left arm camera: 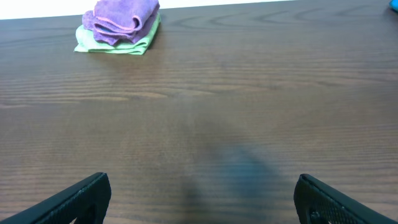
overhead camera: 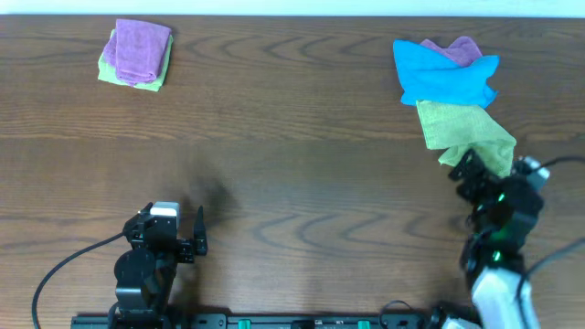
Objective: Fold the cloth
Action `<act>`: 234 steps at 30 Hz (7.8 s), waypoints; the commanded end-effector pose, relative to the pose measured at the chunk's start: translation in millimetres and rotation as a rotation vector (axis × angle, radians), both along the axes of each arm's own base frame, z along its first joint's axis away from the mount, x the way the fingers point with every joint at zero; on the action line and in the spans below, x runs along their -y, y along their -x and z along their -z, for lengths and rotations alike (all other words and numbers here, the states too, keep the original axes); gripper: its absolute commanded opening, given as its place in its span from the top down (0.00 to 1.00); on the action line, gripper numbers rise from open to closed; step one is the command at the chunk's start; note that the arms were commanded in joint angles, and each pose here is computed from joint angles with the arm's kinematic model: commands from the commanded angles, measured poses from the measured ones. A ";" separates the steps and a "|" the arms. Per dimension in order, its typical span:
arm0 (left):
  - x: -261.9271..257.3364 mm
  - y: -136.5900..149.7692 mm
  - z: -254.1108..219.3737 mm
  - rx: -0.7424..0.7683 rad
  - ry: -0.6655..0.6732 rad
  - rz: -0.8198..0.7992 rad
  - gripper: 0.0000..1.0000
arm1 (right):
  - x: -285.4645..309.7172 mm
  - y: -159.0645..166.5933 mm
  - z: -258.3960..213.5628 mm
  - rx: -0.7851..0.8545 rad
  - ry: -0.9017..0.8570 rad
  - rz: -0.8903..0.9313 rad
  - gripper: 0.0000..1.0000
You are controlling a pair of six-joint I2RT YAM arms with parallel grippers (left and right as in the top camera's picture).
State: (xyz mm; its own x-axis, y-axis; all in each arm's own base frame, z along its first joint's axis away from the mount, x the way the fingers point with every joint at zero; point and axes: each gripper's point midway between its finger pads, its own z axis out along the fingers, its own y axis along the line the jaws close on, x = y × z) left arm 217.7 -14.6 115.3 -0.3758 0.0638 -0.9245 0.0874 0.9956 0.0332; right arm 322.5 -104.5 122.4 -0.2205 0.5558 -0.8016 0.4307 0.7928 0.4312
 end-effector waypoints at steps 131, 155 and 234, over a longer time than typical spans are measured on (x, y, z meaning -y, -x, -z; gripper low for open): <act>-0.4 0.2 7.7 -0.013 -0.011 0.000 0.05 | -273.5 -7.6 -108.7 -0.748 0.313 -1.250 0.18; -0.4 0.2 7.7 -0.013 -0.011 0.000 0.05 | -217.0 -16.2 70.9 -0.931 -0.136 -1.043 0.24; -0.4 0.2 7.8 -0.013 -0.011 0.000 0.05 | -353.7 -108.4 -174.6 -0.336 0.444 -1.287 0.07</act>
